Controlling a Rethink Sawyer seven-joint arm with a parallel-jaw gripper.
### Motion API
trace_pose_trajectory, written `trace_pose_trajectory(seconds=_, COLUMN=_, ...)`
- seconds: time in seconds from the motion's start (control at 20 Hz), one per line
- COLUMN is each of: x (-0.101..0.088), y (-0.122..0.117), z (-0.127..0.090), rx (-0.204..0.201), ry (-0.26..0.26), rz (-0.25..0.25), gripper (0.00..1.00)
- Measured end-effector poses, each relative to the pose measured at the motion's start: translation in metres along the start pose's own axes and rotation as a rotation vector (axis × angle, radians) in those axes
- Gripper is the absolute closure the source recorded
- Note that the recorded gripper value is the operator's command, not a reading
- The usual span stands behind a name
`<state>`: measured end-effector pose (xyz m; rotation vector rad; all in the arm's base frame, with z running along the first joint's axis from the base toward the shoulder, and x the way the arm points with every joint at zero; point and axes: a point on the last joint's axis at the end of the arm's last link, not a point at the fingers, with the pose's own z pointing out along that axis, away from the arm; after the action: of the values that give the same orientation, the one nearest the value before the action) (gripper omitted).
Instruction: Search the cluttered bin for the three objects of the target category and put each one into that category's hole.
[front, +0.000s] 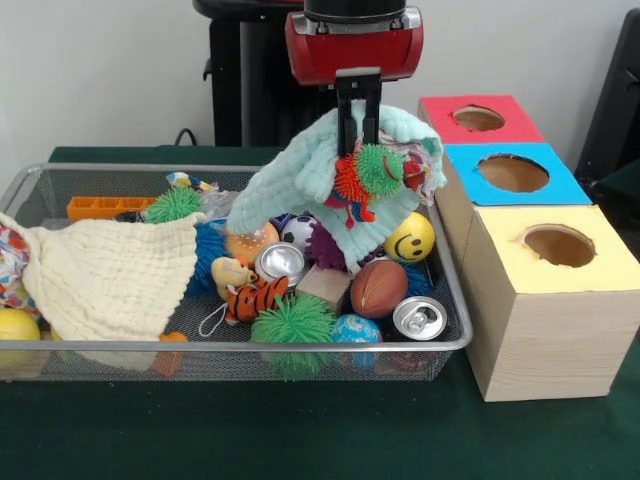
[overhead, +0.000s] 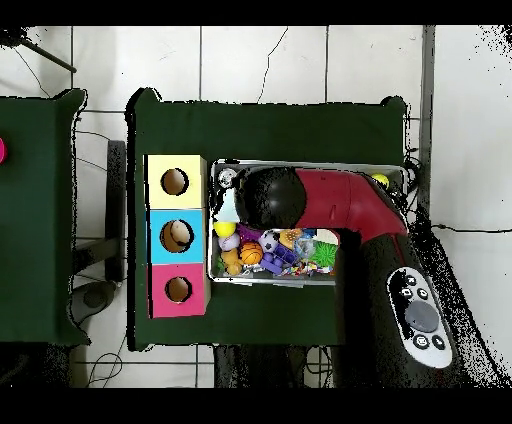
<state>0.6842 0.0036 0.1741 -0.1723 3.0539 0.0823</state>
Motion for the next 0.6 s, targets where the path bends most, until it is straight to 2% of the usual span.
trace_pose_trajectory(seconds=0.4, x=-0.002, y=-0.002, z=-0.005, rx=0.023, ry=-0.014, rz=-0.001, gripper=1.0)
trace_pose_trajectory(seconds=0.55, x=-0.012, y=-0.009, z=-0.009, rx=0.031, ry=-0.082, rz=0.001, gripper=1.0)
trace_pose_trajectory(seconds=0.6, x=-0.026, y=-0.018, z=-0.015, rx=0.038, ry=-0.176, rz=0.001, gripper=1.0)
